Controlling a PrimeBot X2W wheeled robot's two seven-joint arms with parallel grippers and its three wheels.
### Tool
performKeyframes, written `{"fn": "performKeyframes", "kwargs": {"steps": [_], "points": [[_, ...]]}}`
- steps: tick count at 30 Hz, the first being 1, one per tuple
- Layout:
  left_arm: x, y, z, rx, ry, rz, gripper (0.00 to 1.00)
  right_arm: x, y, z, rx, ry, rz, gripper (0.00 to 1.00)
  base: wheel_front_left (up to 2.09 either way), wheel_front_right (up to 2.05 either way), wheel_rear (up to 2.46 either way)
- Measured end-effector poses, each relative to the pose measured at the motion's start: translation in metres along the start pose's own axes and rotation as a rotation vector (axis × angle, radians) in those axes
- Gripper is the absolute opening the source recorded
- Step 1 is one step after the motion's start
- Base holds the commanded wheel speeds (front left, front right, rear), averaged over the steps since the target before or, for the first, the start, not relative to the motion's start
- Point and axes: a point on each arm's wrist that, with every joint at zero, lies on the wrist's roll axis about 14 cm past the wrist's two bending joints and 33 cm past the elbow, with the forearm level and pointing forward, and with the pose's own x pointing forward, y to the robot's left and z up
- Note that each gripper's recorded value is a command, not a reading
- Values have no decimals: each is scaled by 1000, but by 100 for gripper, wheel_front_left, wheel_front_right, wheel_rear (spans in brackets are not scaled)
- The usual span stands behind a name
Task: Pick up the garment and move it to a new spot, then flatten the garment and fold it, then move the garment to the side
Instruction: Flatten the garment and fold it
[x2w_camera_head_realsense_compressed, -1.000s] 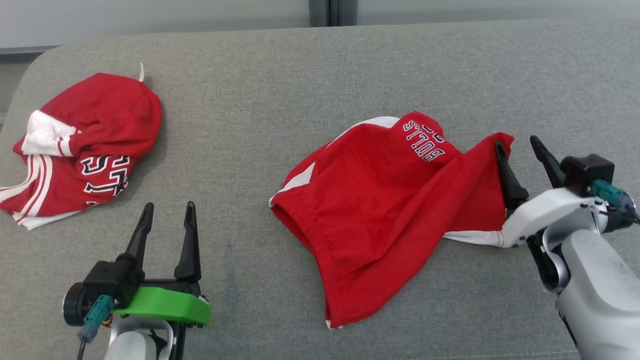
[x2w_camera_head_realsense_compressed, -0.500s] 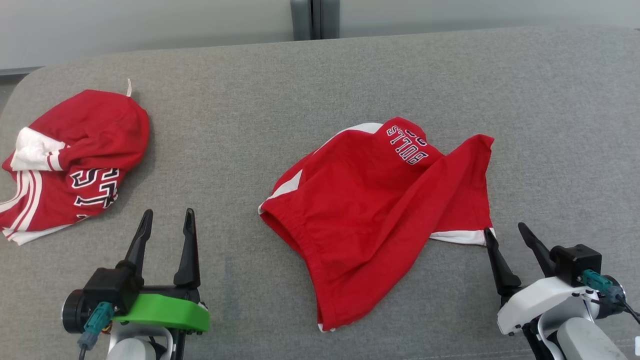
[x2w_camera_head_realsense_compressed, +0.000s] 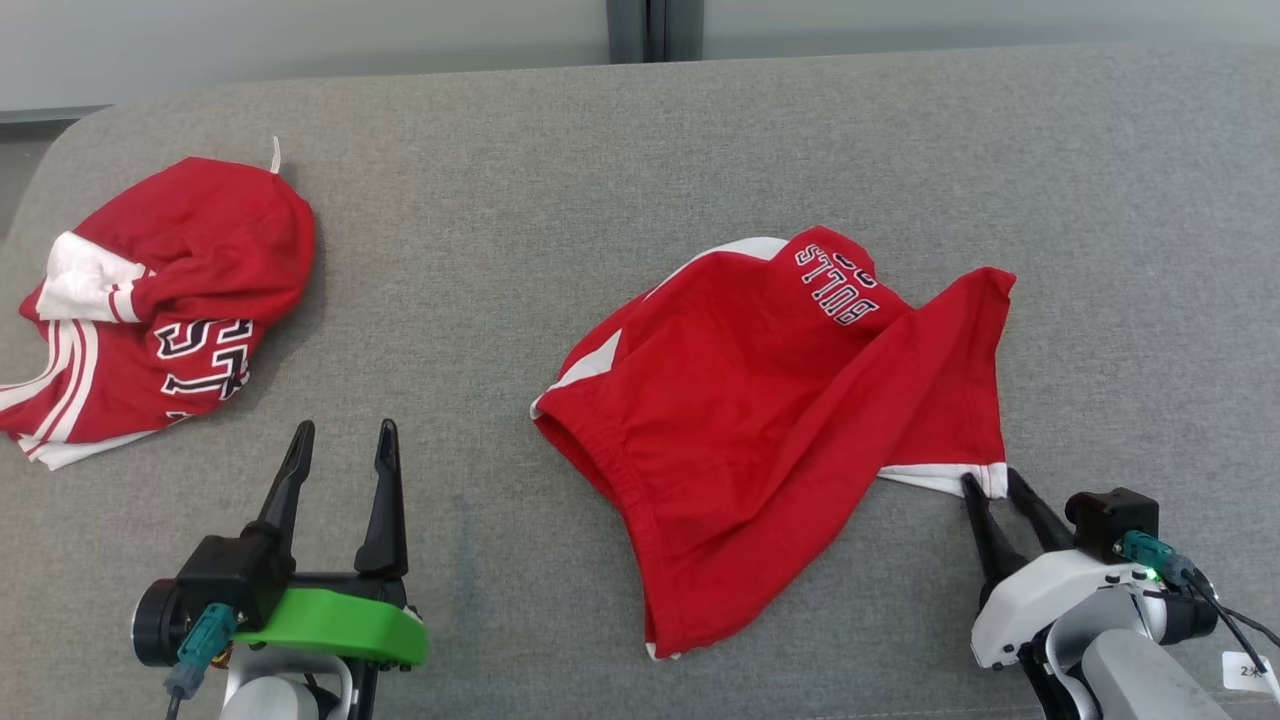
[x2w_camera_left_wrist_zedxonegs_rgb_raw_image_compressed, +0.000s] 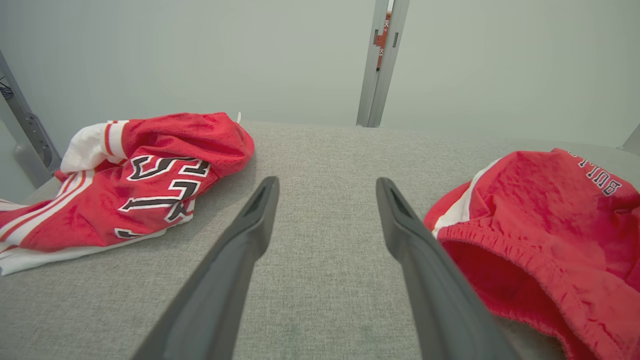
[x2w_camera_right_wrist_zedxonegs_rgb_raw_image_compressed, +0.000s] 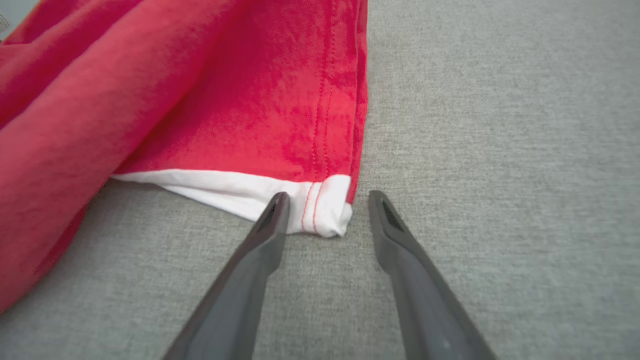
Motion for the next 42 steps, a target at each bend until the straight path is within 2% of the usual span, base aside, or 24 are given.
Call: {"fn": "performKeyframes", "kwargs": {"steps": [4, 10, 17, 21, 22, 23, 31, 37, 42], "points": [[1, -5, 1, -2, -3, -14, 100, -2, 1, 6, 10, -19, 1, 0, 0, 0, 0], [-1, -10, 3, -7, -10, -27, 100, -24, -21, 27, 26, -105, -63, 0, 0, 0, 0], [-5, -18, 6, -13, -19, -50, 100, -66, -42, 10, 37, -90, -131, 0, 0, 0, 0], [-4, -20, 8, -14, -23, -54, 100, -74, -46, 7, 49, -90, -145, 0, 0, 0, 0], [-4, -20, 8, -14, -23, -55, 100, -75, -46, 8, 51, -92, -148, 38, 0, 0, 0], [-4, -20, 8, -14, -23, -56, 100, -75, -47, 9, 47, -97, -149, 100, 0, 0, 0], [-7, -22, 9, -14, -25, -61, 100, -68, -35, 49, 13, -223, -131, 100, 0, 0, 0], [-9, -24, 10, -13, -28, -66, 100, -65, -6, 93, -11, -373, -77, 100, 0, 0, 0], [-13, -33, 4, -9, -11, -94, 100, -66, 10, 105, -28, -415, -48, 100, 0, 0, 0]]}}
